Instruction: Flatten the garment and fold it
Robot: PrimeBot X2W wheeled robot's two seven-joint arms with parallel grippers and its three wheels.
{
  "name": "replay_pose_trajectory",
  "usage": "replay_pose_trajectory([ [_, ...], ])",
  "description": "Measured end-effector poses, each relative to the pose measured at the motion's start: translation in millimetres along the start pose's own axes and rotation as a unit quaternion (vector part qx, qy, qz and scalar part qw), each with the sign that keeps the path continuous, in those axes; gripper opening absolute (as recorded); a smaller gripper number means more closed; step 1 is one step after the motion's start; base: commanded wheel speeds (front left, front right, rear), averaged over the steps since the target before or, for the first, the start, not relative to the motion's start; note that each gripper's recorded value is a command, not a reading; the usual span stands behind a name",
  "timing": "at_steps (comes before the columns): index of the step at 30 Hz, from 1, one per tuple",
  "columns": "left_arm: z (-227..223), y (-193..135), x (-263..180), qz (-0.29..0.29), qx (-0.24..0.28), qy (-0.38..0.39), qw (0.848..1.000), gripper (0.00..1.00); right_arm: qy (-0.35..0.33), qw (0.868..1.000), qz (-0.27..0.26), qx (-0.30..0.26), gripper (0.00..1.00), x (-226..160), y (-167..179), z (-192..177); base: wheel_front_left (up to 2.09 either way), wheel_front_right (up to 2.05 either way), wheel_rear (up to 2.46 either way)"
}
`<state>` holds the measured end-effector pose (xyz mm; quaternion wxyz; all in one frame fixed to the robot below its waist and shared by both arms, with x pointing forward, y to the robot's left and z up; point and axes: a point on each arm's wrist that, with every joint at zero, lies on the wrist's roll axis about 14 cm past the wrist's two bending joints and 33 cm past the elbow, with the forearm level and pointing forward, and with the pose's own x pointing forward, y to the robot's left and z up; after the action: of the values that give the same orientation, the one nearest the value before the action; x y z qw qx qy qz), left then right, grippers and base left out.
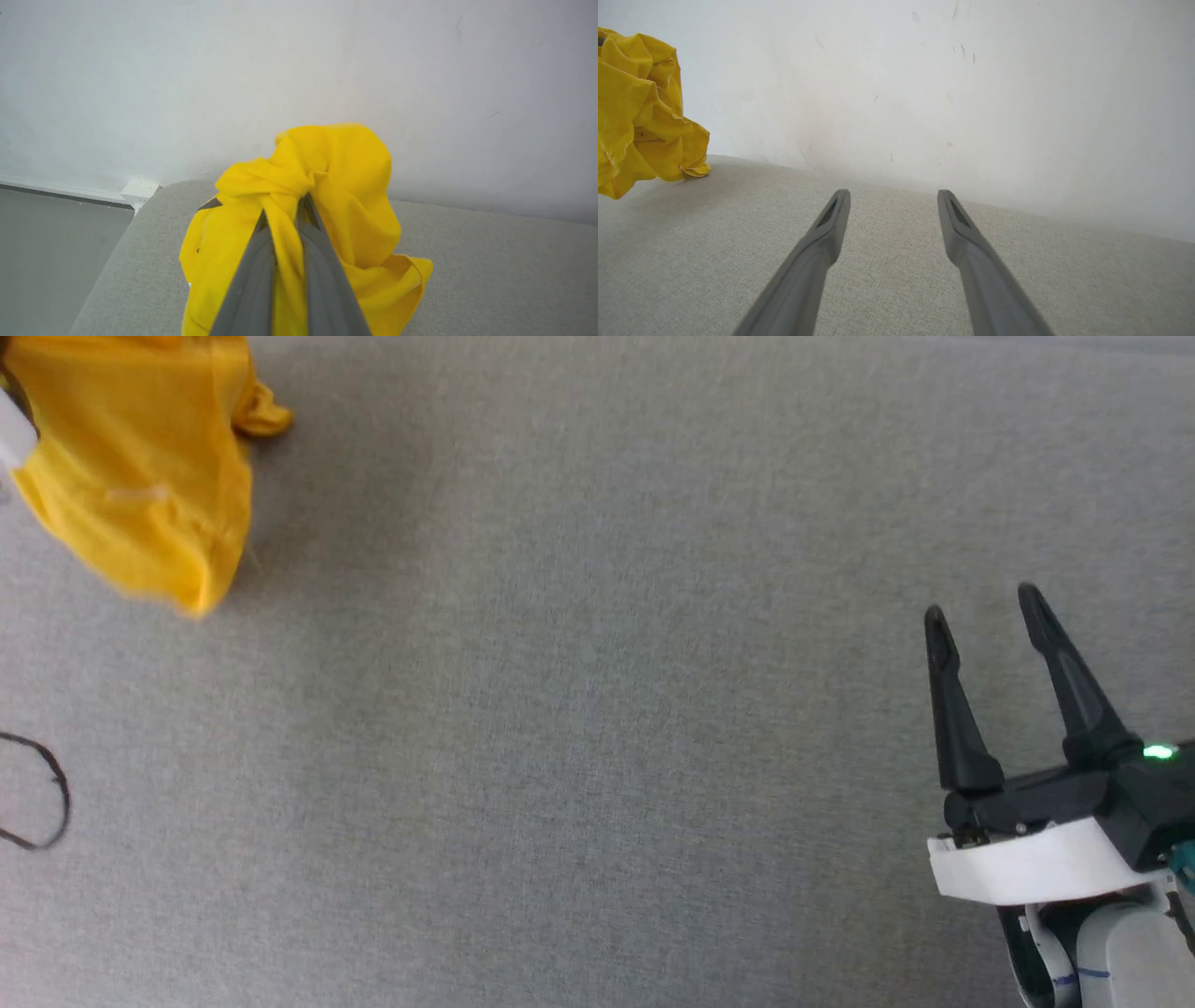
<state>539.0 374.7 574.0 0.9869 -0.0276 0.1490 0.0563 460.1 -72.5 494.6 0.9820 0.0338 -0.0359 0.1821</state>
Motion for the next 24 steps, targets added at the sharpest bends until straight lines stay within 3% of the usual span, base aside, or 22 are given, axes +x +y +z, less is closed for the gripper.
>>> replay_pose_trajectory([
  [7,94.1,-51.4,-32.0,-0.06,0.053,-0.098,0.992,0.0,-0.035,0.999,-0.03,0.005,1.0,-24.1,-14.1,27.0,0.0,0.0,0.0],
  [13,145.2,-129.8,-67.5,-0.145,0.065,-0.159,0.974,0.0,-0.059,0.996,-0.063,0.0,1.0,-49.4,-30.1,48.9,0.0,0.0,0.0],
  [20,165.6,-244.4,-116.3,-0.281,0.067,-0.198,0.936,0.0,-0.081,0.99,-0.114,-0.012,1.0,-83.6,-56.2,68.6,0.0,0.0,0.0],
  [24,144.7,-296.5,-134.0,-0.341,0.064,-0.186,0.919,0.0,-0.089,0.985,-0.146,-0.024,1.0,-102.2,-73.3,77.8,0.0,0.0,0.0],
])
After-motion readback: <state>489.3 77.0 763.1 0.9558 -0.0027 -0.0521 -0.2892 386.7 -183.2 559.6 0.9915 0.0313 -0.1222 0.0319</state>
